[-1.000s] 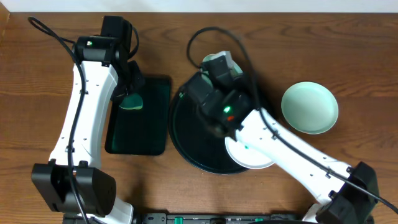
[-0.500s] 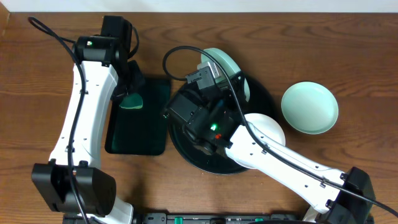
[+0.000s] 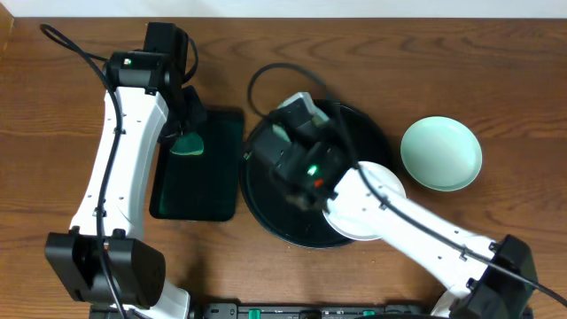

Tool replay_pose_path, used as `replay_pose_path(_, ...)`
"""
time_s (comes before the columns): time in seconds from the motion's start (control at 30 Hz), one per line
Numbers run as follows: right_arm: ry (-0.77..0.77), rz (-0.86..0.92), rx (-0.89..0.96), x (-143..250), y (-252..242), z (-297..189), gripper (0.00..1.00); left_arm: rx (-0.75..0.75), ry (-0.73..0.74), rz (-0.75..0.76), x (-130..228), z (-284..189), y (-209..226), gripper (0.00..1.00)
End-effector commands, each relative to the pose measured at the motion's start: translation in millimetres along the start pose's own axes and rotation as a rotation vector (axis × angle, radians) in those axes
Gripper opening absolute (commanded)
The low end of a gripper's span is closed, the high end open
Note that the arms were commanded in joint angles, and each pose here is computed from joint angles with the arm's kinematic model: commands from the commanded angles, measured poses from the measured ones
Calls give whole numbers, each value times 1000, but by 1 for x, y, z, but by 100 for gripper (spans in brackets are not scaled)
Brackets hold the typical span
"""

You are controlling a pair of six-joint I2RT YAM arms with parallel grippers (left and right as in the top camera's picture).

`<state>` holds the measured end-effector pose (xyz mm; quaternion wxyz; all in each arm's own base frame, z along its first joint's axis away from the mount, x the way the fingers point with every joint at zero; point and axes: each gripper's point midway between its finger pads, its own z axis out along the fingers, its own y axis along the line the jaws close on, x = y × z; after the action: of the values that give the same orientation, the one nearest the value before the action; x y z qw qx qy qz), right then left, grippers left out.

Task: Clean dirty plates on tray and stack at the side
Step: 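Lift the second green plate and stack it on the first, then move right gripper back to grasp the white plate's edge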

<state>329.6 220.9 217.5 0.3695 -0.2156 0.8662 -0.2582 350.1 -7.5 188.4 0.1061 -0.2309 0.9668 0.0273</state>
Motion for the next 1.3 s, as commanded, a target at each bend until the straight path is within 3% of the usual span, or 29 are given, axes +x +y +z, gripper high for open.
replay_pose_path(0.0, 154, 126, -377, 14, 34, 8, 1, -18, 10, 30, 1, 3, 4, 7)
replay_pose_path(0.2, 299, 357, -617, 23, 7, 36, 1, -19, 12, 30, 2, 3, 5, 7)
replay_pose_path(0.37, 350, 647, -678, 39, -70, 66, 1, -19, 12, 30, 2, 3, 5, 7)
replay_pose_path(0.47, 417, 822, -605, 73, -124, 88, 1, -18, 11, 29, 2, 3, 4, 7)
replay_pose_path(0.67, 641, 1082, -309, 185, -205, 120, 1, -15, 6, 29, 0, 3, 4, 7)
replay_pose_path(0.87, 745, 1183, -239, 257, -197, 143, 1, -15, 6, 29, 0, 3, 4, 7)
replay_pose_path(1.13, 680, 1184, -245, 287, -152, 180, 1, -14, 3, 29, 0, 3, 3, 7)
replay_pose_path(1.2, 672, 1185, -243, 287, -152, 182, 9, -13, 1, 28, -1, 3, 3, 7)
replay_pose_path(1.27, 656, 1188, -251, 284, -153, 183, 31, -12, -1, 28, -1, 3, 3, 7)
